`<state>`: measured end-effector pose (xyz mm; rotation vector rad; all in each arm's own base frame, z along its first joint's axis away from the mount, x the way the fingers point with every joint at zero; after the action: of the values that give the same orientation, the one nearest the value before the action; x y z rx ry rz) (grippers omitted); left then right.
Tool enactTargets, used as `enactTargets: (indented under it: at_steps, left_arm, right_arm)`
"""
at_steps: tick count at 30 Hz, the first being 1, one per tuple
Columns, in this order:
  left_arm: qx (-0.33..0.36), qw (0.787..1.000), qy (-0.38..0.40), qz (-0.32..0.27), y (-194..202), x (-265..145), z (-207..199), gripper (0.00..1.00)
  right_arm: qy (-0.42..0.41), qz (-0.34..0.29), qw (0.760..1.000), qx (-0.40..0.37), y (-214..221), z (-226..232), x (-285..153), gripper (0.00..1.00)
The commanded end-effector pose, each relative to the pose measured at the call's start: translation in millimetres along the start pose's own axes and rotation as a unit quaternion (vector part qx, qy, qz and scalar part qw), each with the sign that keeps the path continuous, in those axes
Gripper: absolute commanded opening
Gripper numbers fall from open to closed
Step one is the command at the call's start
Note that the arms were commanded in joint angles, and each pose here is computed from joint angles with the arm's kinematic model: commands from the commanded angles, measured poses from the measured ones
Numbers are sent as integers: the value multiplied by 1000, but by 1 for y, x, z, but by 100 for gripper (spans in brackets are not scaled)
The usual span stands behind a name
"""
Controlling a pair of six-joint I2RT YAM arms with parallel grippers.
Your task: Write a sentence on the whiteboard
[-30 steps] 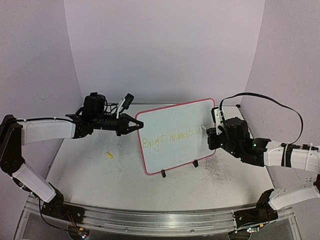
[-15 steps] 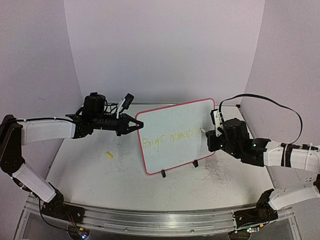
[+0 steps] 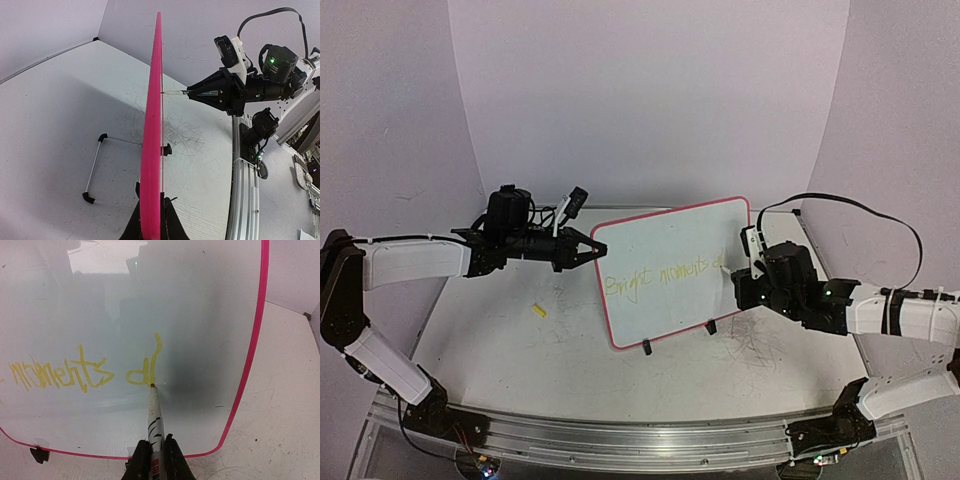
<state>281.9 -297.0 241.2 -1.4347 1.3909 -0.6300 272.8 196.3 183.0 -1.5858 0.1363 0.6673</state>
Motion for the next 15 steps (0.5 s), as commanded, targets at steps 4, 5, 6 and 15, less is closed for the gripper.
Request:
enactTargets:
  at_steps: [4,5,6,15]
  left_arm:
    - [28,998,-33,48,26,7,15,0]
    - [28,998,-32,48,26,7,14,0]
    - [28,998,-32,48,26,8,14,0]
    - [29,998,-35,47,25,7,14,0]
  right_arm:
    - [4,-2,1000,6,-1,-2,1,0]
    - [4,-7,1000,6,-4,-1,1,0]
    - [4,-11,1000,6,-6,-1,0,0]
    - [16,-51,999,11,-31,-2,-1,0]
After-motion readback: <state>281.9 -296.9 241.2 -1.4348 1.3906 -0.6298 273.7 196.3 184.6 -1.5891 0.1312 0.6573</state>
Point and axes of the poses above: each gripper's point midway between its finger pads, its own x axis out along the fingers, its own z axis along the line the jaws close on, y = z × x, the point moved 4 cm from there along -x, back along the fingers, and after that the axes turned 1 degree about -x, right-handed, at the moved point
